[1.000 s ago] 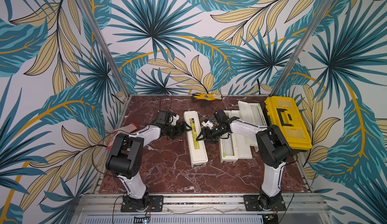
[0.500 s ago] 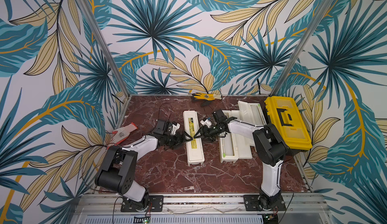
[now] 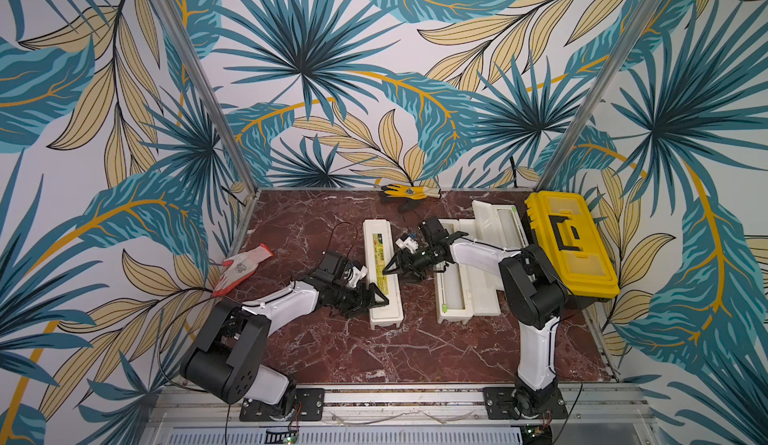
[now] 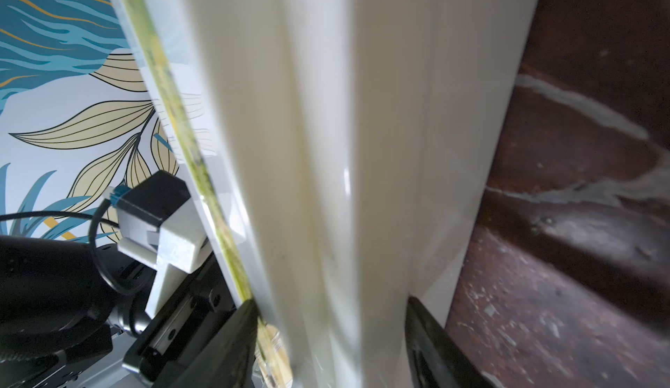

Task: Put plastic wrap rolls into dispensers
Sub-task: Close the lid on the plastic wrap cutting box.

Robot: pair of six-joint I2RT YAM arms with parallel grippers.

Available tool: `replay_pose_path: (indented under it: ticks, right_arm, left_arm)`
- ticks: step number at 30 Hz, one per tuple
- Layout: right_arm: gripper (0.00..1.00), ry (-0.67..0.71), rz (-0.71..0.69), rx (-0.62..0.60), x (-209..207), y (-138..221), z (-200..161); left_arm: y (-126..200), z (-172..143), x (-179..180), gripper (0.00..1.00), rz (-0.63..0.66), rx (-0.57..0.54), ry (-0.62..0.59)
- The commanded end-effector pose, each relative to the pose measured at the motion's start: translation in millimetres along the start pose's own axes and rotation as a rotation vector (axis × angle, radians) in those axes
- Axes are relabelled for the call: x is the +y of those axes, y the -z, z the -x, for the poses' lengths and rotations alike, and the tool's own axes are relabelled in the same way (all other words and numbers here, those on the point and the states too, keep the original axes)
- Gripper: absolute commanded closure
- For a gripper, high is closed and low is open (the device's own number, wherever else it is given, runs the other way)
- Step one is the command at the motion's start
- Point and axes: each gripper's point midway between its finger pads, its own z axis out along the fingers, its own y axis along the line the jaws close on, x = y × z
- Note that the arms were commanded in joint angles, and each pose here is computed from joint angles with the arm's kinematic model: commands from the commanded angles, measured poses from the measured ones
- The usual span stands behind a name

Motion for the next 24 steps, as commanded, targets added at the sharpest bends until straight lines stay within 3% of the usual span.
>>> replay_pose_path:
  ticks: [1,6,9,11,14,16,24]
  right_arm:
    - [0.37,-0.139,-0.174,0.029,-61,-28,-20]
    - [0.37,-0.164,-0.177,0.043,-68,-33,-29]
    - [0.37,-0.160,-0.177,0.047,-67,-32,-29]
    - [0.34,-0.133,-0.180,0.047,-61,-28,-27]
    - [0.28,-0.069,-0.185,0.021,-45,-14,-16]
    - [0.25,-0.034,-0.182,-0.006,-35,-2,-5]
    - [0.14,0.088,-0.127,-0.110,3,33,49]
  left_arm:
    - [-15,-28,47,0.29,0.171,0.072,0.081]
    - [-20,-42,75,0.49,0.244,0.092,0.155]
    - [-21,-47,86,0.52,0.282,0.095,0.192]
    - [-17,-40,83,0.48,0.297,0.066,0.182]
    - [-3,-20,73,0.32,0.349,0.007,0.122]
    - [5,-1,64,0.28,0.365,-0.033,0.085]
    - [34,86,38,0.25,0.316,-0.210,0.016]
